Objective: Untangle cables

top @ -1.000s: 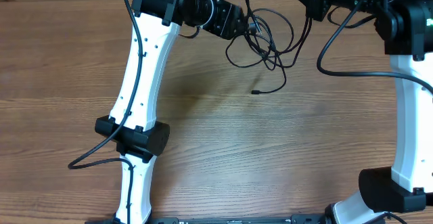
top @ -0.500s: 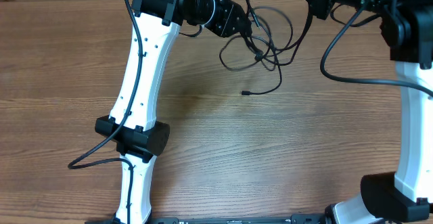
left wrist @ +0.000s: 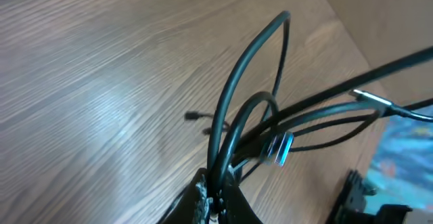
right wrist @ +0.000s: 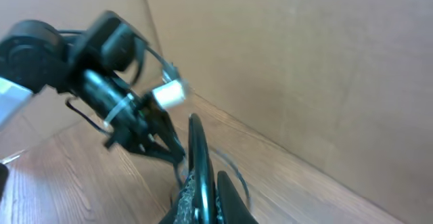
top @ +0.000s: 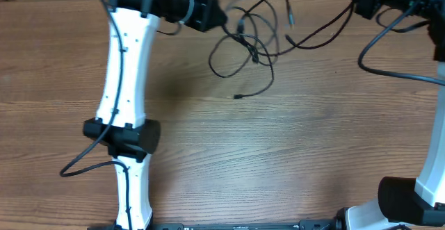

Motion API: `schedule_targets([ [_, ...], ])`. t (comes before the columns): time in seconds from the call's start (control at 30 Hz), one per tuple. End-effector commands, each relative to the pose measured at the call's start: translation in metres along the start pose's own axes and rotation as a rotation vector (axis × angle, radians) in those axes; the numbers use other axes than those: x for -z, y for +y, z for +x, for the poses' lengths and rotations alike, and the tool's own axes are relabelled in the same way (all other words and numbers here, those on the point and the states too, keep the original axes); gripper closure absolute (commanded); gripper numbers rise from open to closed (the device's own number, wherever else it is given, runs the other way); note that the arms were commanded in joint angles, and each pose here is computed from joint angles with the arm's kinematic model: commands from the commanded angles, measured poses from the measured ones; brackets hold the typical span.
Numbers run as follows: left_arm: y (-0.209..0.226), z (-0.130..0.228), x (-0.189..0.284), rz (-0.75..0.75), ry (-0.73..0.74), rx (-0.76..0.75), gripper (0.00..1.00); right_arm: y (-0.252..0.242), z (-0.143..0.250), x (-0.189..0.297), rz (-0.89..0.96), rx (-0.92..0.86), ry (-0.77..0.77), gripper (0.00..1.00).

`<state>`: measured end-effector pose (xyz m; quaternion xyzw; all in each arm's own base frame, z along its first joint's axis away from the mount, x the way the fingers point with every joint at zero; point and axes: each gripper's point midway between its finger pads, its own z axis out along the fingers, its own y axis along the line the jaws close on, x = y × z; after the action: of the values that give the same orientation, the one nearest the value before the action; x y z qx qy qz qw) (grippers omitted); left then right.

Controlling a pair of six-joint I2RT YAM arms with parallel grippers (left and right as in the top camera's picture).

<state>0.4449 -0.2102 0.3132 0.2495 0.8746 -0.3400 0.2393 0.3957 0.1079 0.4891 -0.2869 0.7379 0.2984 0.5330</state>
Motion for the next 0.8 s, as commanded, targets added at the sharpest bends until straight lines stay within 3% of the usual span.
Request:
schedule_targets([
  [0.0,0.000,-0.001,0.018,0.070,-0.029,0.037,0.96,0.011,-0.009,0.015,0.009,0.076,-0.015,0.96],
  [0.1,-0.010,-0.001,0.034,0.039,-0.050,0.016,0.96,-0.004,0.005,0.011,0.068,0.046,0.036,0.96],
  [0.3,0.018,-0.006,0.090,-0.261,-0.130,0.016,0.96,-0.016,0.013,0.009,0.120,0.026,0.068,0.96],
  [0.77,-0.005,0.005,0.234,-0.451,-0.412,0.047,0.96,-0.077,0.042,0.036,0.472,0.012,0.212,0.96],
])
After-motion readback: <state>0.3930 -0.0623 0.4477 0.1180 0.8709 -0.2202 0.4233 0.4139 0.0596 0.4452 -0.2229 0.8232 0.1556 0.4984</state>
